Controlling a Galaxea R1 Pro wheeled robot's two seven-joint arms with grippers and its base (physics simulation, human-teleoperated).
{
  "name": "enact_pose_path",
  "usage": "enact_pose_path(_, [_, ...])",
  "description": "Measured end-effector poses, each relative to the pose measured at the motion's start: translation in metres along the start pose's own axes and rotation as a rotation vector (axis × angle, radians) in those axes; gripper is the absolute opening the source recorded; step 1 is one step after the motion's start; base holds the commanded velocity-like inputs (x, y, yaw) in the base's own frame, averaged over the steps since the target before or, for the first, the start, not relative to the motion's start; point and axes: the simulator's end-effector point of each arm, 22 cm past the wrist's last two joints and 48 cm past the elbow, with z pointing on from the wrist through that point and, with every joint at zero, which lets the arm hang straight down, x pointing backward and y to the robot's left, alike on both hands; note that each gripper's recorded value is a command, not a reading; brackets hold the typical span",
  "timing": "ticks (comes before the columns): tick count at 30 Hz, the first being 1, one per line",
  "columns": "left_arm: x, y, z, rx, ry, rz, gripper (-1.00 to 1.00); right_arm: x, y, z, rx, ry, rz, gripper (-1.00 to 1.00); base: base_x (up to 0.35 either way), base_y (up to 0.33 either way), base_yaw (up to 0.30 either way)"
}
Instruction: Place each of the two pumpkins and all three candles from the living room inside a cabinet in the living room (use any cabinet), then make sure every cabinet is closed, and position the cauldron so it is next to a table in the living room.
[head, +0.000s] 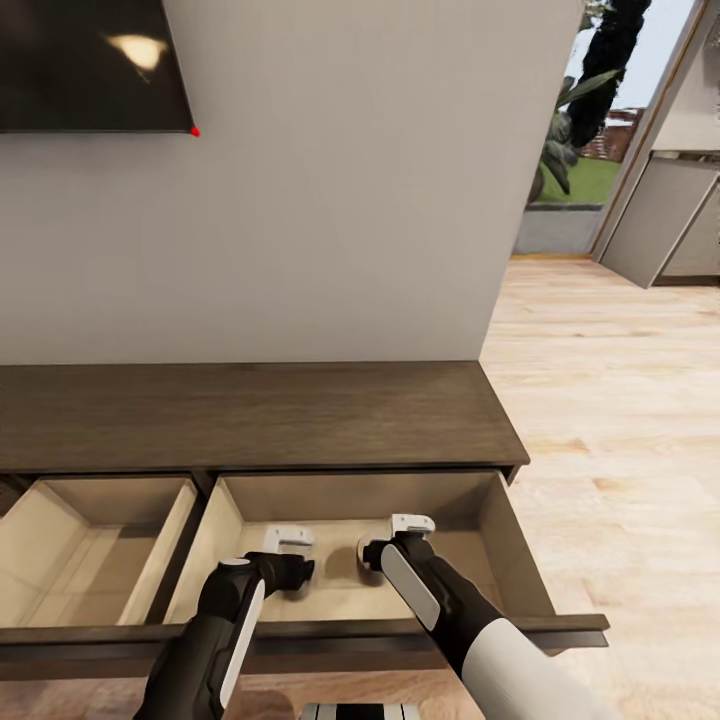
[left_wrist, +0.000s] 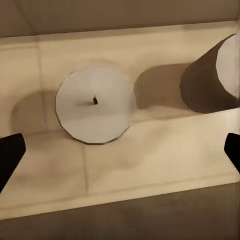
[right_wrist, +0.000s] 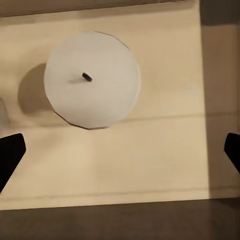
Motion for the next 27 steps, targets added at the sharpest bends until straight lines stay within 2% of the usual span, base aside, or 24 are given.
enact_pose_path(7, [-0.009, -0.002, -0.013, -0.001, -0.007, 0.006, 1.00, -0.011, 0.001, -0.012, -0.002, -0.028, -0.001, 1.00, -0.002, 0.000, 0.000])
enact_pose_path(19, [-0.030, -0.003, -0.036, -0.004, -0.055, 0.011, 1.00, -0.026, 0.005, -0.035, -0.015, -0.058, -0.009, 1.00, -0.050, 0.000, 0.000])
enact_pose_path(27, [-0.045, -0.004, -0.051, -0.006, -0.098, 0.015, 1.00, -0.038, 0.021, -0.051, -0.083, -0.094, -0.012, 1.00, -0.044, 0.000, 0.000])
